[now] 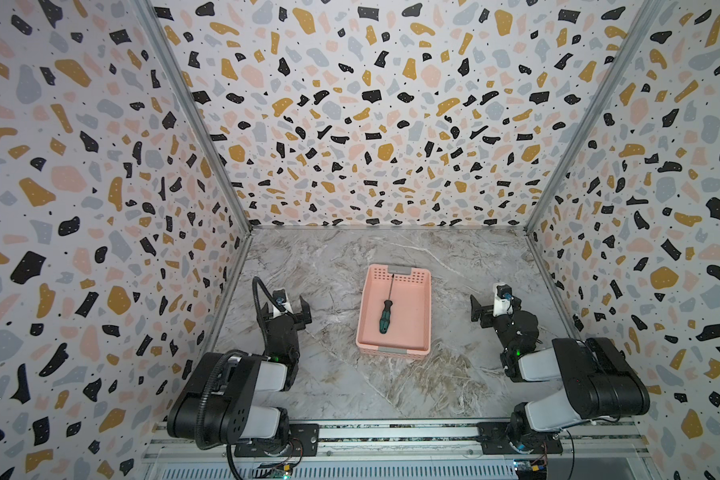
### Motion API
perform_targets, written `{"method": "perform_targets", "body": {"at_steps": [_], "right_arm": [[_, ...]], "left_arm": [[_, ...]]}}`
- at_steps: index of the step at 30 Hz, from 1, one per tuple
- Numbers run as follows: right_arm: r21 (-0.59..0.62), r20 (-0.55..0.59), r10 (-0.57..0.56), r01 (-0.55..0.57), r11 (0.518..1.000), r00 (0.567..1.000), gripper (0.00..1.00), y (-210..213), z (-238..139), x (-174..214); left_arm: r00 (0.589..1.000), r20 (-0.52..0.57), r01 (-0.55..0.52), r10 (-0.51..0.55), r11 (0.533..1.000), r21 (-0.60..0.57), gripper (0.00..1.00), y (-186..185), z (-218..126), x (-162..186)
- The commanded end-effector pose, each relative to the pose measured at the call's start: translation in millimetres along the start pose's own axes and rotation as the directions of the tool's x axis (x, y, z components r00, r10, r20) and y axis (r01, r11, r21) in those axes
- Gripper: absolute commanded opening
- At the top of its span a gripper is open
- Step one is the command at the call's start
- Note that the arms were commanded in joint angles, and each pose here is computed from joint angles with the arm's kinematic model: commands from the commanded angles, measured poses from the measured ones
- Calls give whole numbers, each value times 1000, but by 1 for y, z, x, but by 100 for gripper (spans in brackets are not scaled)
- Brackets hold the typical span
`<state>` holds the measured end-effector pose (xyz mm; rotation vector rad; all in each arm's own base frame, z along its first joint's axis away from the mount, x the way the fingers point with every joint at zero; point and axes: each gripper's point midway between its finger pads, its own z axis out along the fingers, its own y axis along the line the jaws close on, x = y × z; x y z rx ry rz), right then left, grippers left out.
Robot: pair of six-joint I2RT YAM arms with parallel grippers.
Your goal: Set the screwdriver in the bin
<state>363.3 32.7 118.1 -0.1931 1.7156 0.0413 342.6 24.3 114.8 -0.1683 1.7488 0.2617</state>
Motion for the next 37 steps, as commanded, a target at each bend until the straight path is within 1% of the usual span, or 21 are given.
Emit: {"method": "perform_targets", "body": {"at_steps": [1, 37], "right_arm": [[18, 5, 14, -14, 1000, 1000, 99, -5, 4, -5], [24, 2, 9, -9, 1000, 1000, 99, -4, 5, -5]], "left_arm": [[998, 63, 28, -27, 1000, -13, 99, 1, 4, -20], [997, 66, 29, -28, 999, -13, 100, 2, 3, -20]]}}
